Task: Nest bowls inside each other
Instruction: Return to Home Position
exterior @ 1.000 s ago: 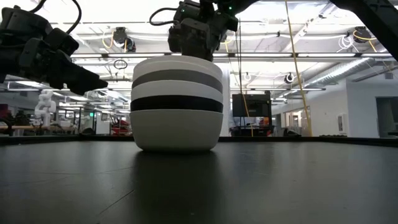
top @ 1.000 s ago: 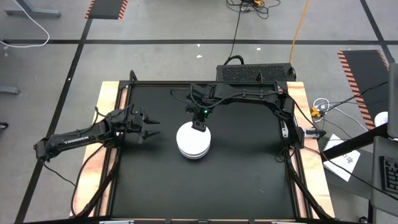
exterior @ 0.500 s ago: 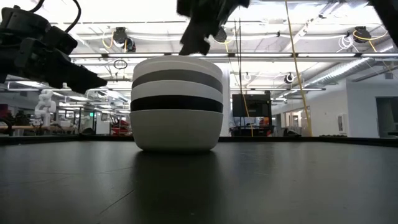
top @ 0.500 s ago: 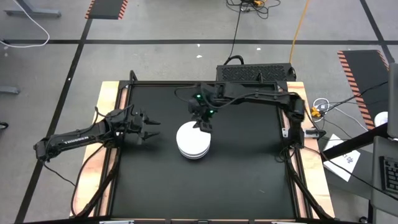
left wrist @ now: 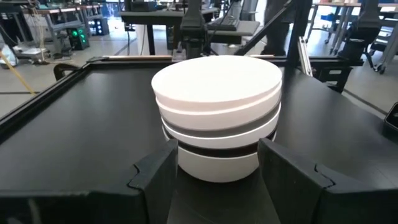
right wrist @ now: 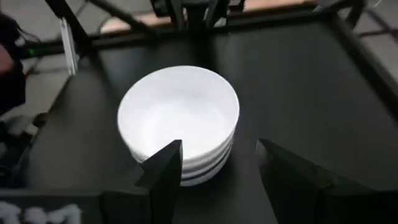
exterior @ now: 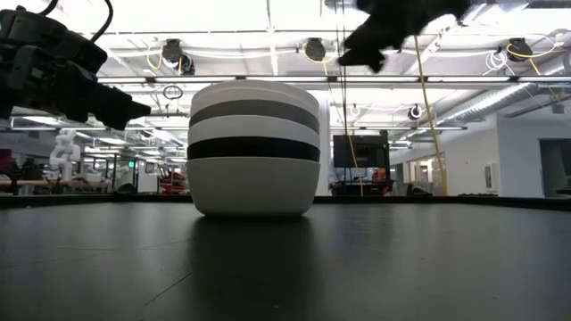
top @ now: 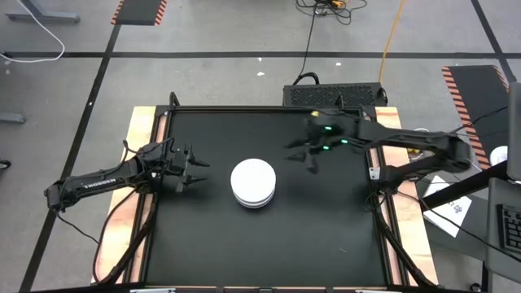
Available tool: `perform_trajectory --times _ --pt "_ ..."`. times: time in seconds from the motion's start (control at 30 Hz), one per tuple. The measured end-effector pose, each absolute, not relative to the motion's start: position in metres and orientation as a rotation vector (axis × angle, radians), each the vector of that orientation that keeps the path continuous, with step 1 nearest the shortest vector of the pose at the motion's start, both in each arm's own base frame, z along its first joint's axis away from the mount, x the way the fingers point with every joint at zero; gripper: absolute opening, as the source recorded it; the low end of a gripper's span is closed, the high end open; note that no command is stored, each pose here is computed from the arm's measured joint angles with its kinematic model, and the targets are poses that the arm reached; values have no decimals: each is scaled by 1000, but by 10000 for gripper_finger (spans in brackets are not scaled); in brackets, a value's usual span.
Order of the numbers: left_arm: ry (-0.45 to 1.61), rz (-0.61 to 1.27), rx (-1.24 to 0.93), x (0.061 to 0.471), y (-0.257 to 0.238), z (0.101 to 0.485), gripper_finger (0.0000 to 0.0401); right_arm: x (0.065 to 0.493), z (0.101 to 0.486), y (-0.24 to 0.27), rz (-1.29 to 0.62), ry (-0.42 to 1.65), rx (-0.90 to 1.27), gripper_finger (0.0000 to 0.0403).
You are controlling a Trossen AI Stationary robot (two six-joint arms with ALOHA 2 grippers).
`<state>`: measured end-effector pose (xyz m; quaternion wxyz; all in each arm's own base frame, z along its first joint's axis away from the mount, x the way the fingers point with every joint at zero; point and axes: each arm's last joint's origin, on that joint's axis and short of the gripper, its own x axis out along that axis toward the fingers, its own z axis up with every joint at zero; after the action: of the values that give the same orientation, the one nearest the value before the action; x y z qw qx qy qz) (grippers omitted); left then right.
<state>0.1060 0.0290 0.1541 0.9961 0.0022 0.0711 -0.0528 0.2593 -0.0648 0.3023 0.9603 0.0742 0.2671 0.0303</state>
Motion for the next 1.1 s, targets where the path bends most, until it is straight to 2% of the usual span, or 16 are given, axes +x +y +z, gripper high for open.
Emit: perform_trajectory --times 0.37,0.73,1.1 --pt "126 -102 1 106 29 156 223 166 289 -46 -117 373 207 199" --pt "124 -93 -36 106 29 156 223 124 247 -33 -142 297 325 199" --pt "124 -80 -37 106 30 156 223 103 223 -26 -136 229 329 199"
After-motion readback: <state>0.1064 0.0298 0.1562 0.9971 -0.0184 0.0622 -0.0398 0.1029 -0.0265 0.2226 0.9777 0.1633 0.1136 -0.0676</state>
